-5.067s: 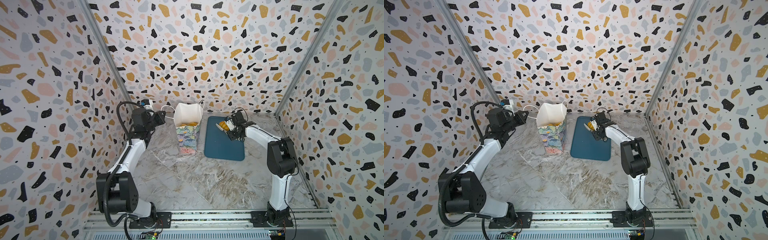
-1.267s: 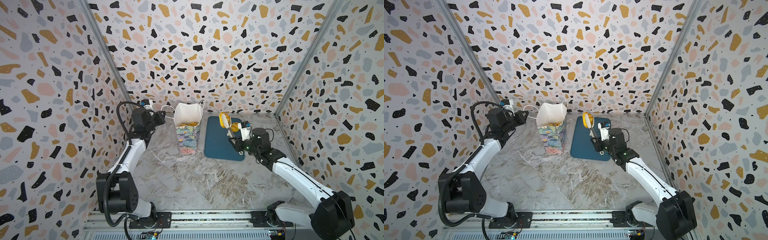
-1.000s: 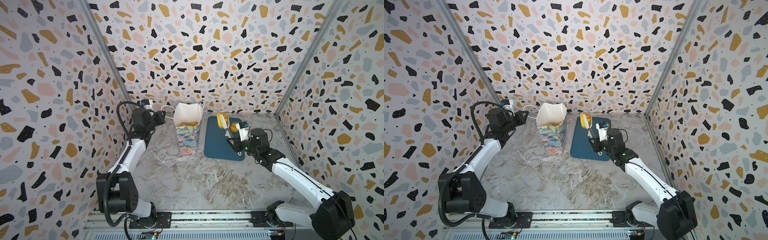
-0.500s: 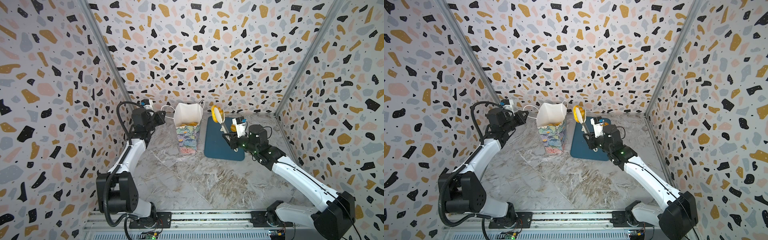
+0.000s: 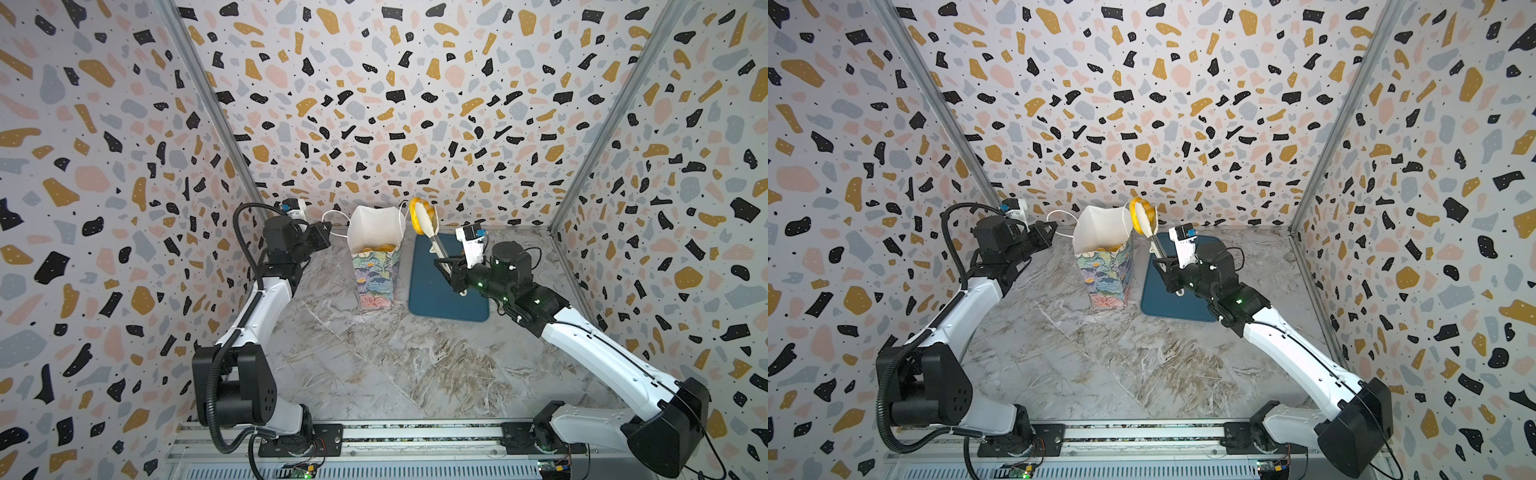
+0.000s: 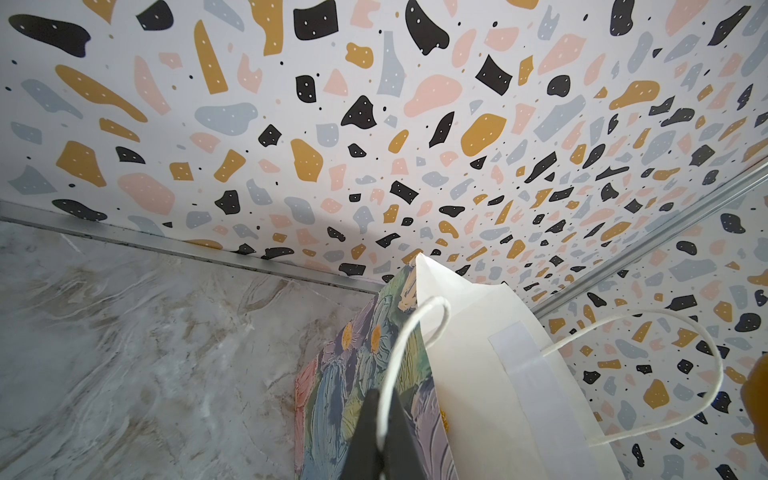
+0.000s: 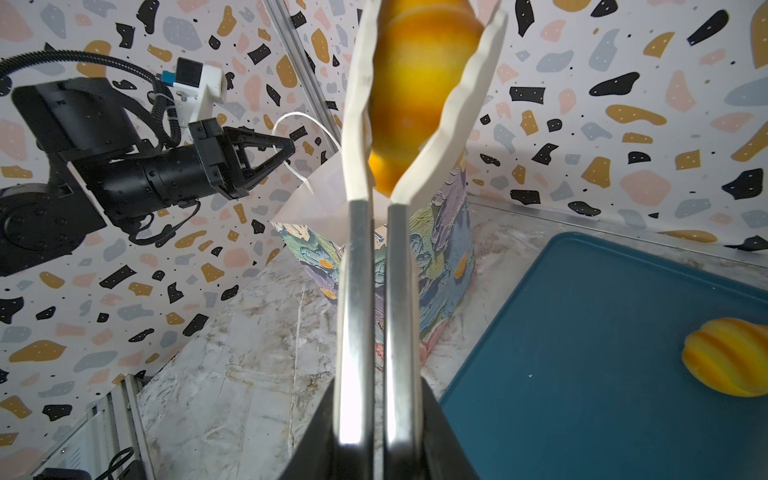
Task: Place the fake bread into the paper bag
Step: 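Carry the striped croissant with the right gripper over the bag's opening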
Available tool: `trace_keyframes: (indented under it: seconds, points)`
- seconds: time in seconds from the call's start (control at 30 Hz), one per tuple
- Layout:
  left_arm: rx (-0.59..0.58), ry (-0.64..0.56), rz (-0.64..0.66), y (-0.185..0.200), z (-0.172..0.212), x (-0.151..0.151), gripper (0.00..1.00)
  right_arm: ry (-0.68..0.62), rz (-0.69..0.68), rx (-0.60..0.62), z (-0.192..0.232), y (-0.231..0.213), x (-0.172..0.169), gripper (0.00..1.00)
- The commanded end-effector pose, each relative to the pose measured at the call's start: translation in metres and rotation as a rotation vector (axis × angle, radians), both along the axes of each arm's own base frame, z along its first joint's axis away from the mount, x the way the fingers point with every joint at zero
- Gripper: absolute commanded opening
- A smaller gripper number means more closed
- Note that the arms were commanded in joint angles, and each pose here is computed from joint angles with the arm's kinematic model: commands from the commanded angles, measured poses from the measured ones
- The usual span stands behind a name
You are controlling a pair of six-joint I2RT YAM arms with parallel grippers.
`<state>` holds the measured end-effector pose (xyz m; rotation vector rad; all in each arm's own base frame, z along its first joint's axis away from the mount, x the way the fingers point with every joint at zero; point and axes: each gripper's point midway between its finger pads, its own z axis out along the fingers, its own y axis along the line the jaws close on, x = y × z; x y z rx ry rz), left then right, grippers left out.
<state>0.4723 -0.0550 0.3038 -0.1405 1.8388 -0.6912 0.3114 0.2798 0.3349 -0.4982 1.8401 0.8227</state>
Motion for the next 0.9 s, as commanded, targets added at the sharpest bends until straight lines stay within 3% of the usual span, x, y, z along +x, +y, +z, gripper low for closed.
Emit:
trace_keyframes:
  seconds: [0.0, 0.87]
  points:
    - [0.001, -0.026, -0.012, -0.003, 0.003, 0.001, 0.0, -0.108, 0.006, 0.06, 0.045, 0.006, 0.0, 0.11]
    - [0.003, -0.034, -0.01, -0.003, 0.006, -0.001, 0.0, -0.111, 0.128, 0.007, 0.047, 0.076, 0.006, 0.12]
